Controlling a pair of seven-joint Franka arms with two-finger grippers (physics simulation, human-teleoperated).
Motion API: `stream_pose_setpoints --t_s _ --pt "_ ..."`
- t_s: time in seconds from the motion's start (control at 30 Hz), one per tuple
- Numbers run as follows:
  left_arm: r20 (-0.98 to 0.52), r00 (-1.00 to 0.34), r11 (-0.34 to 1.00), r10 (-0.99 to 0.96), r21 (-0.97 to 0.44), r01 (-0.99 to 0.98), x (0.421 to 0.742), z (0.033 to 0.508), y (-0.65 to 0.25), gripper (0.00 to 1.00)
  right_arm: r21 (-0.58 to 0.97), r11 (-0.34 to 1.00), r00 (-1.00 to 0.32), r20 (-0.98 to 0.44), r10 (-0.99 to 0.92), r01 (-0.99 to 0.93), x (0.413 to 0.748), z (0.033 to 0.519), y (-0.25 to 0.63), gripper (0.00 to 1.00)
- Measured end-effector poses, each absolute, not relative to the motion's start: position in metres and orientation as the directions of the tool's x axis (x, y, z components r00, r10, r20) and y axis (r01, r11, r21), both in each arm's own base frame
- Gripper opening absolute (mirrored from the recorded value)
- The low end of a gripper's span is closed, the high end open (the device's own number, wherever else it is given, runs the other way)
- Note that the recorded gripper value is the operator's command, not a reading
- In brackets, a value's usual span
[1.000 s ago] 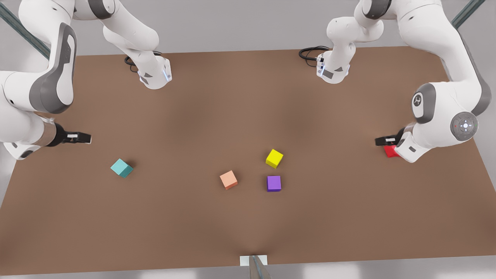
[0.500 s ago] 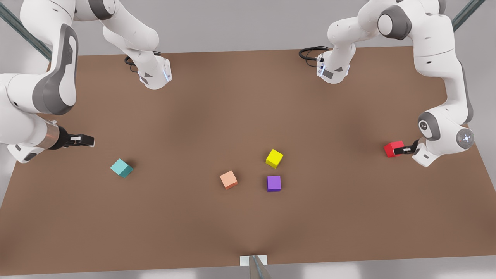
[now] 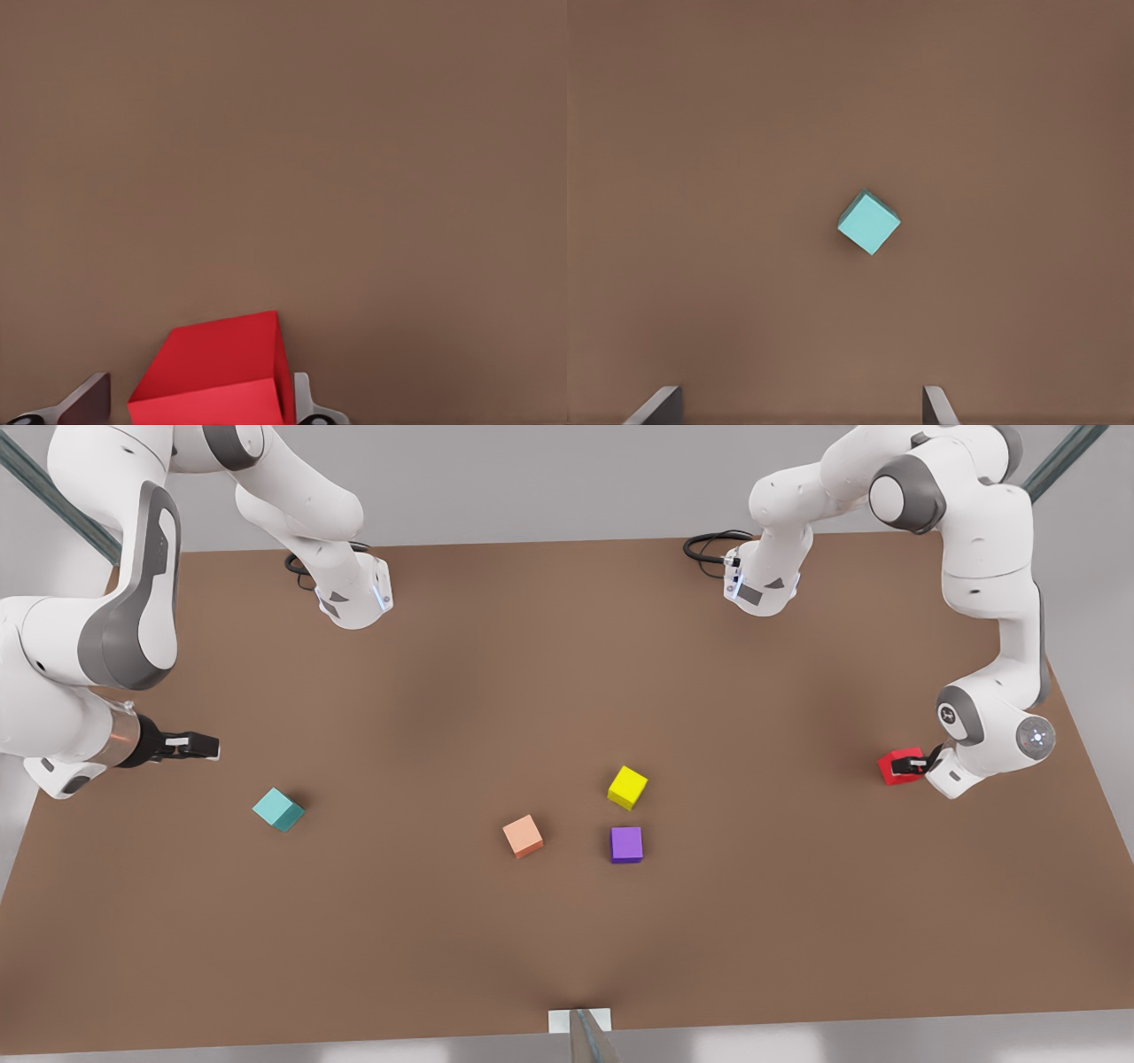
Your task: Pick up red wooden cube and pass to hand red wooden cube and place in blue wooden cube
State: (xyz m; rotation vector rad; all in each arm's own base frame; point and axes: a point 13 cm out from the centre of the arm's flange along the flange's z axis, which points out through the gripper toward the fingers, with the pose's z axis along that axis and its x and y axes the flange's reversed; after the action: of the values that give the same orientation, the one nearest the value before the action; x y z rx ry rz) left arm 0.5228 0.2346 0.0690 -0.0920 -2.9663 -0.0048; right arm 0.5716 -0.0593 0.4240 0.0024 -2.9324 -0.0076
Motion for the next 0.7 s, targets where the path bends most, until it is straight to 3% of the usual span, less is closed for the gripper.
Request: stream_pose_setpoints --t_s 0.4,0.47,0.6,0.7 --pt "0.211 -0.977 1.000 -0.014 0.005 -0.013 0.510 0.044 0.237 1.00 0.006 1.000 -0.977 0.213 -0.006 -0.005 0.571 0.422 -0.059 1.00" --pt "0.222 -0.975 1.000 -0.023 0.004 -0.022 0.507 0.041 0.236 0.69 0.007 1.000 -0.977 0.213 -0.007 -0.006 0.571 0.422 -0.059 1.00" --pt "0.229 -0.973 0.999 -0.034 0.010 -0.033 0.507 0.042 0.232 0.69 0.007 1.000 -0.977 0.214 -0.009 -0.007 0.571 0.422 -0.059 1.00" --pt "0.196 -0.980 1.000 -0.026 0.018 -0.023 0.526 0.062 0.224 0.67 0.007 1.000 -0.977 0.214 -0.010 -0.008 0.571 0.422 -0.059 1.00"
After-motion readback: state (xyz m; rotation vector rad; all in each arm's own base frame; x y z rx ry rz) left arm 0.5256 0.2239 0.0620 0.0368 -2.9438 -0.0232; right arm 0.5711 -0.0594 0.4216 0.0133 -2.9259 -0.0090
